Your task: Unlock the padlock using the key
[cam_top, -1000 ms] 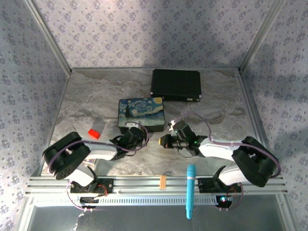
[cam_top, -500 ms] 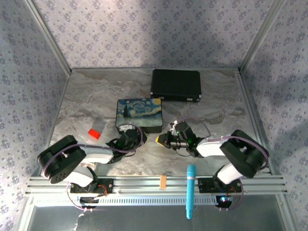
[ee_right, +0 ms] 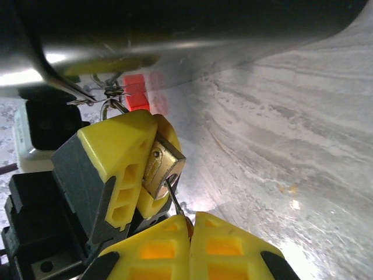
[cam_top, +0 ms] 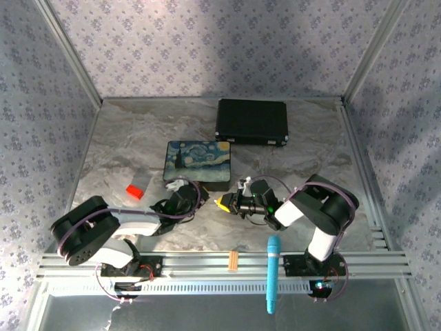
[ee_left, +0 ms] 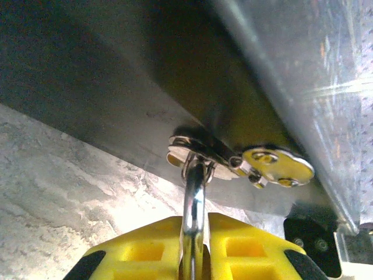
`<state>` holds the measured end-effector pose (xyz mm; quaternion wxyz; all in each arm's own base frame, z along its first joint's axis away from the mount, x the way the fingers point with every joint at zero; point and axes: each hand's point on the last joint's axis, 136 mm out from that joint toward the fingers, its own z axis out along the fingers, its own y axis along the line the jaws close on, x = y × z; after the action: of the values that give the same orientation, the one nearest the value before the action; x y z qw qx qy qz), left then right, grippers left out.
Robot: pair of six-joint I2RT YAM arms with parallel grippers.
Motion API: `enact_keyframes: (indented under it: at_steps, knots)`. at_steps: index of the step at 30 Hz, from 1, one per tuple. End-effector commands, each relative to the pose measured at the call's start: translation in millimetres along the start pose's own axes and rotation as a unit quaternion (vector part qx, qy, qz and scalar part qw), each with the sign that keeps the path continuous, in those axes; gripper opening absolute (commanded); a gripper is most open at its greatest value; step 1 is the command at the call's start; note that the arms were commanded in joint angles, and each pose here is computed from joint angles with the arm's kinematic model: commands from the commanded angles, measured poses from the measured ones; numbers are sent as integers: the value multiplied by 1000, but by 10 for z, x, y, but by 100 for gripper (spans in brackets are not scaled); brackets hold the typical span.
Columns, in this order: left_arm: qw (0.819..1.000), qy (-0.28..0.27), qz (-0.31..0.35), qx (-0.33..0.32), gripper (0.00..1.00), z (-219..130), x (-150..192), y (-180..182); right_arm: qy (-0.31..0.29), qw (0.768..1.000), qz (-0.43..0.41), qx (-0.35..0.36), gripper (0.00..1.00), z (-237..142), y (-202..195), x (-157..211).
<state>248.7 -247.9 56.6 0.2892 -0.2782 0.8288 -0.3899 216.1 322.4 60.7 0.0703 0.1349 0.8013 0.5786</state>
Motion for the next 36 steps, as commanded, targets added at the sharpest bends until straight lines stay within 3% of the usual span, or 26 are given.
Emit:
enact_keyframes:
  at_steps: [1, 36]
  knots:
    - [998, -26, -34, 47, 10, -27, -103, -261, 3, 1000, 8, -21, 0, 6, 47, 27]
    - [996, -6, -58, 66, 5, 3, 26, -343, -7, 998, 29, -63, 0, 63, 130, -48]
